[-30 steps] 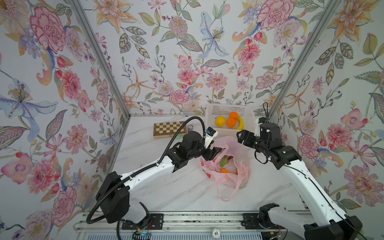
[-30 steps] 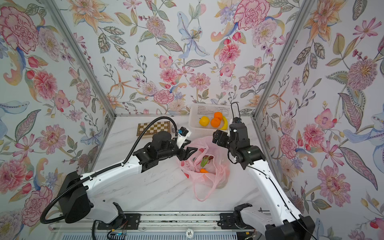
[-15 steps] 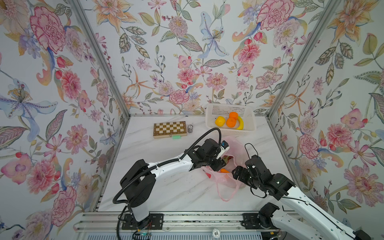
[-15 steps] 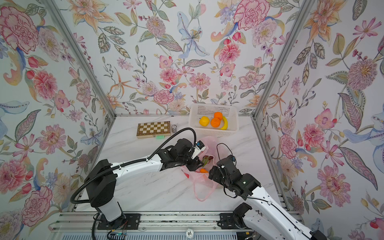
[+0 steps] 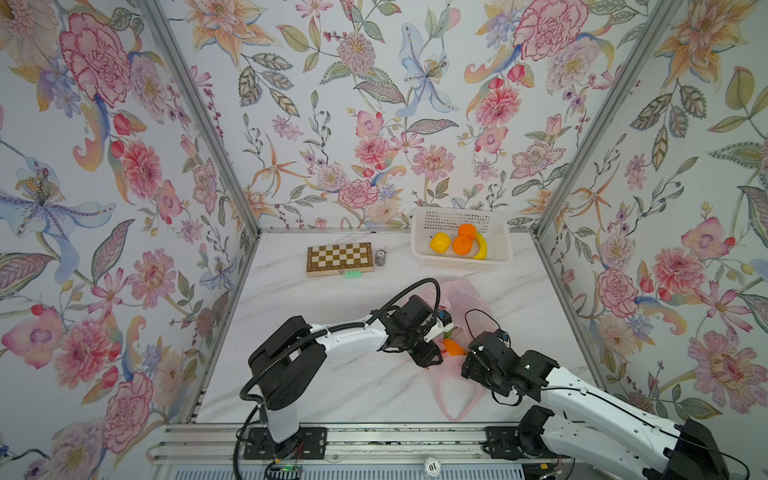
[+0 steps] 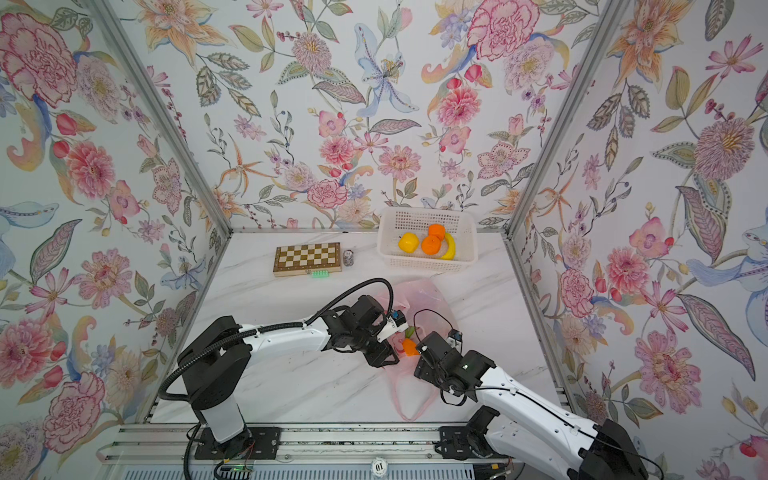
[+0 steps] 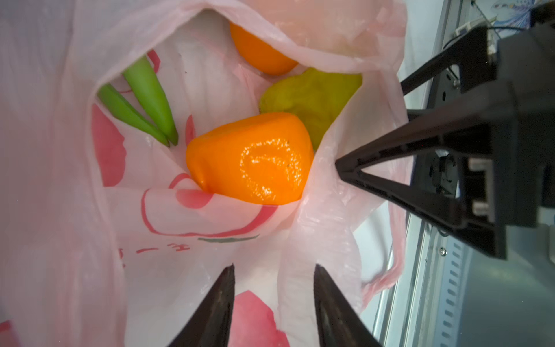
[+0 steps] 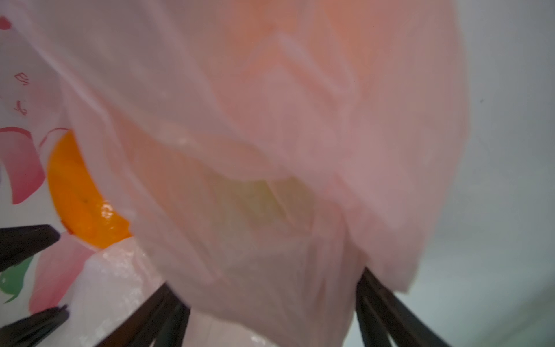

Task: Untie the knot of the plastic bag and take out the fruit
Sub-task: Pick up the fruit from the plastic bag.

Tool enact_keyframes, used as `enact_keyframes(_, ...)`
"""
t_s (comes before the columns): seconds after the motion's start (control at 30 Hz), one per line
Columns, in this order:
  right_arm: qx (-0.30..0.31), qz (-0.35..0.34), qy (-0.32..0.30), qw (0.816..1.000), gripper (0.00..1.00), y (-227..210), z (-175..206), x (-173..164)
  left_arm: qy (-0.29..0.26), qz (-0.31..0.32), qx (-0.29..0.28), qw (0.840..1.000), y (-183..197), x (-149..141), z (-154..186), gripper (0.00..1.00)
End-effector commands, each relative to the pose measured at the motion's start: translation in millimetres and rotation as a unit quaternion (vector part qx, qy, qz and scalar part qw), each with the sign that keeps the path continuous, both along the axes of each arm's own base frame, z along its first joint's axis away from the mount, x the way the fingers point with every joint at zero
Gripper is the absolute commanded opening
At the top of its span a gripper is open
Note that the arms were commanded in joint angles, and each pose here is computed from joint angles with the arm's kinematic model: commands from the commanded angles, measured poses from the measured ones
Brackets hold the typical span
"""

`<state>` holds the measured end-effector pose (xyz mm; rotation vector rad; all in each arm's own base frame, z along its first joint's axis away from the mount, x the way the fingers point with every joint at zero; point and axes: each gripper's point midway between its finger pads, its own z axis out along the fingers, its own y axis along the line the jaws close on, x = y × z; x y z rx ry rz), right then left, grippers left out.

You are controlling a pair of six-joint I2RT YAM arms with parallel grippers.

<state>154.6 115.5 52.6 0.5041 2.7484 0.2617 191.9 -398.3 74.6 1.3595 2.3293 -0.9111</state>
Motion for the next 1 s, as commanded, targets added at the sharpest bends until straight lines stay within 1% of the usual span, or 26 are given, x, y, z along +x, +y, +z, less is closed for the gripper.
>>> enact_keyframes(0.0,-0.019,-0.016,0.009,1.0,0.79,-8.0,-11.0,-6.3,-0.018,-0.014,-0.009,1.0,-3.9,-0.2,2.6,0.58)
enact_keyframes(0.07,-0.029,-0.016,0.014,0.999,0.75,-10.9,-15.2,-10.1,-0.044,0.008,-0.037,0.998,-13.0,13.1,19.5,0.67)
enact_keyframes(0.1,-0.031,-0.017,0.016,0.999,0.73,-11.8,-17.0,-11.5,-0.056,0.024,-0.049,0.997,-16.6,21.2,28.1,0.69)
enact_keyframes(0.2,-0.032,-0.019,0.024,0.999,0.68,-13.5,-23.6,-17.3,-0.089,0.069,-0.092,0.989,-29.6,43.3,56.6,0.71)
enact_keyframes(0.3,-0.028,-0.024,0.024,0.999,0.65,-14.2,-27.4,-20.6,-0.106,0.081,-0.115,0.984,-41.6,55.7,67.2,0.71)
enact_keyframes(0.37,-0.017,-0.029,0.017,0.999,0.65,-13.0,-26.5,-20.3,-0.106,0.071,-0.115,0.985,-49.7,59.2,65.1,0.71)
enact_keyframes(0.5,-0.003,-0.04,0.004,0.999,0.65,-14.8,-24.2,-20.0,-0.089,0.034,-0.121,0.988,-62.5,52.7,58.1,0.69)
enact_keyframes(0.6,0.005,-0.049,-0.003,0.999,0.65,-16.9,-23.6,-20.0,-0.083,0.015,-0.128,0.988,-64.8,47.2,49.4,0.71)
enact_keyframes(0.7,0.011,-0.052,-0.006,0.999,0.65,-16.5,-22.4,-19.8,-0.087,-0.003,-0.115,0.989,-64.1,44.2,37.9,0.76)
enact_keyframes(0.97,0.008,-0.049,0.0,0.999,0.66,-15.9,-23.6,-21.3,-0.079,-0.036,-0.08,0.993,-64.3,34.7,4.1,0.78)
